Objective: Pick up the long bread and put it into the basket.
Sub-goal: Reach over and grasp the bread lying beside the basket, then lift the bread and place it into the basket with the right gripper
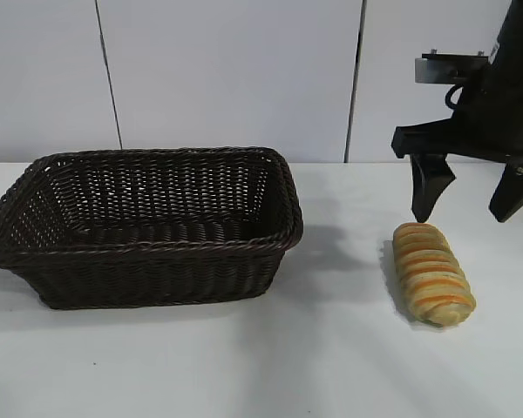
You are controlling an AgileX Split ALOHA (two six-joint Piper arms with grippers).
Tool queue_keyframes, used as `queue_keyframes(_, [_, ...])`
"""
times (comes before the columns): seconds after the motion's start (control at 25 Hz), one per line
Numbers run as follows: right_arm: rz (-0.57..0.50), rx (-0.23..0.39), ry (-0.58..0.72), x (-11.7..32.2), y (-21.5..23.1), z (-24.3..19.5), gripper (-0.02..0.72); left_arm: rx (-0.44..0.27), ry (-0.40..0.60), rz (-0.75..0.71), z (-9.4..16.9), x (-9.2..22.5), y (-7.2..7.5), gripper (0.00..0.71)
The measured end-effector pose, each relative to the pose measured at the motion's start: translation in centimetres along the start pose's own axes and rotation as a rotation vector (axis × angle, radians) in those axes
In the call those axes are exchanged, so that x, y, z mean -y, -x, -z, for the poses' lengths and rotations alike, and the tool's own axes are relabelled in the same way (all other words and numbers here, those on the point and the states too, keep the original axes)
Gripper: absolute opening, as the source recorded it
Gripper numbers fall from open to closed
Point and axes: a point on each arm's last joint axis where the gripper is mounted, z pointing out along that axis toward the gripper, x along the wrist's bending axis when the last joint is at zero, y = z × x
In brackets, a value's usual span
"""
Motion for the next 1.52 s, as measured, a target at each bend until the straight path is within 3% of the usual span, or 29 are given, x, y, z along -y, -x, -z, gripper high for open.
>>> queue_keyframes(0.32, [-0.018, 0.008, -0.070, 0.5, -0.2, -4.6, 0.545, 0.000, 0.000, 0.000, 0.0, 0.0, 0.0, 0.657])
queue_keyframes(0.36, [-0.023, 0.006, -0.069, 0.5, -0.2, -4.8, 0.519, 0.000, 0.000, 0.000, 0.0, 0.0, 0.0, 0.657])
queue_keyframes(0.44, [-0.027, 0.004, -0.065, 0.4, -0.2, -4.9, 0.346, 0.000, 0.000, 0.000, 0.0, 0.0, 0.0, 0.657])
queue_keyframes(0.48, [-0.027, 0.004, -0.064, 0.4, -0.2, -4.9, 0.223, 0.000, 0.000, 0.000, 0.0, 0.0, 0.0, 0.657])
queue_keyframes(0.56, [-0.026, 0.006, -0.066, 0.5, -0.2, -4.9, 0.121, 0.000, 0.000, 0.000, 0.0, 0.0, 0.0, 0.657])
queue_keyframes(0.8, [0.015, 0.062, -0.106, -0.1, 0.3, -1.9, 0.116, 0.000, 0.000, 0.000, 0.0, 0.0, 0.0, 0.657])
queue_keyframes(1.08, [0.019, 0.085, 0.175, -5.3, 0.8, 12.8, 0.116, -0.006, 0.000, -0.002, 0.0, 0.0, -0.1, 0.657])
queue_keyframes(1.24, [0.015, 0.088, 0.225, -5.9, 1.0, 17.1, 0.116, -0.006, 0.000, -0.002, 0.0, 0.0, -0.1, 0.657])
queue_keyframes(1.32, [0.016, 0.077, 0.223, -5.9, 0.9, 17.4, 0.116, -0.006, 0.000, -0.002, 0.0, 0.0, -0.1, 0.657])
queue_keyframes(1.52, [0.064, -0.033, 0.220, -5.9, -1.7, 16.8, 0.116, -0.006, 0.000, -0.002, 0.0, 0.0, -0.1, 0.657])
